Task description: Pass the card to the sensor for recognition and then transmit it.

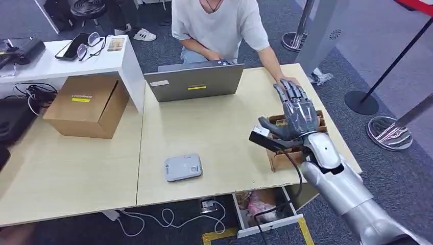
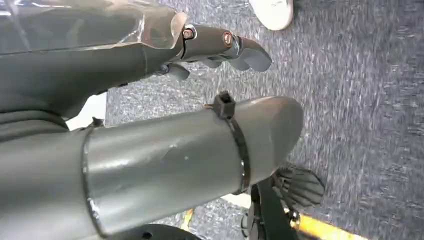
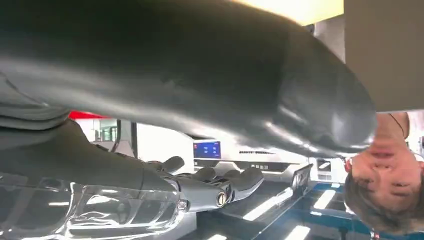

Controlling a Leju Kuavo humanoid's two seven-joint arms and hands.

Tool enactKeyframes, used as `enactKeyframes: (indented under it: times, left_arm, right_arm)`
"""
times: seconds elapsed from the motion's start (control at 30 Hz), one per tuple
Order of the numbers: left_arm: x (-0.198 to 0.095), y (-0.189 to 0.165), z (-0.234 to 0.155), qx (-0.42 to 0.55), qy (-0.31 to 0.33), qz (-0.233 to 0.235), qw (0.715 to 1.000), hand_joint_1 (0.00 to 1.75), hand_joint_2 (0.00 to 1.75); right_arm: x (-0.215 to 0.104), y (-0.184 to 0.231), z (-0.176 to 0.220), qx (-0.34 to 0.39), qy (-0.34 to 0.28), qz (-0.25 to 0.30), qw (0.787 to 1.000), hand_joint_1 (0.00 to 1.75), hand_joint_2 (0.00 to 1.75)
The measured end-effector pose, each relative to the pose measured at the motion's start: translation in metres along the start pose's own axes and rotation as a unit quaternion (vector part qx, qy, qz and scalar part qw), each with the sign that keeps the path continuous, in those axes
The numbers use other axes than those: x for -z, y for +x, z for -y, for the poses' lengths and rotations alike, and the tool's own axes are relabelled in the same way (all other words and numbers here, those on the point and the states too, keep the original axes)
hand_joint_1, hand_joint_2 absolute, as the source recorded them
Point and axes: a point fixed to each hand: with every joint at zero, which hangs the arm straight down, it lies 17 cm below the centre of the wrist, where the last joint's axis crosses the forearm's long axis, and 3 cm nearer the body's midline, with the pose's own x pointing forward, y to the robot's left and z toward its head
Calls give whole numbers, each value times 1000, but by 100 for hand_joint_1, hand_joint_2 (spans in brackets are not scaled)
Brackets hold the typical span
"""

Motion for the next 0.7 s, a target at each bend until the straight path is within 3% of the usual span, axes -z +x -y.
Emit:
enactKeyframes:
  times: [0.1,0.13,0.7]
  left_arm:
    - [-1,-1,0,-2,0,2,1000,0,0]
    - [-1,-1,2,-2,-1,3,1000,0,0]
    - [-6,-3,12,-8,14,11,1000,0,0]
  right_arm:
    - [-9,-1,-5,-1,5,2,1000,0,0]
    - [-13,-2,-7,-2,6,2,1000,0,175]
    - [-54,-15,-42,-15,50,-12,999,0,175]
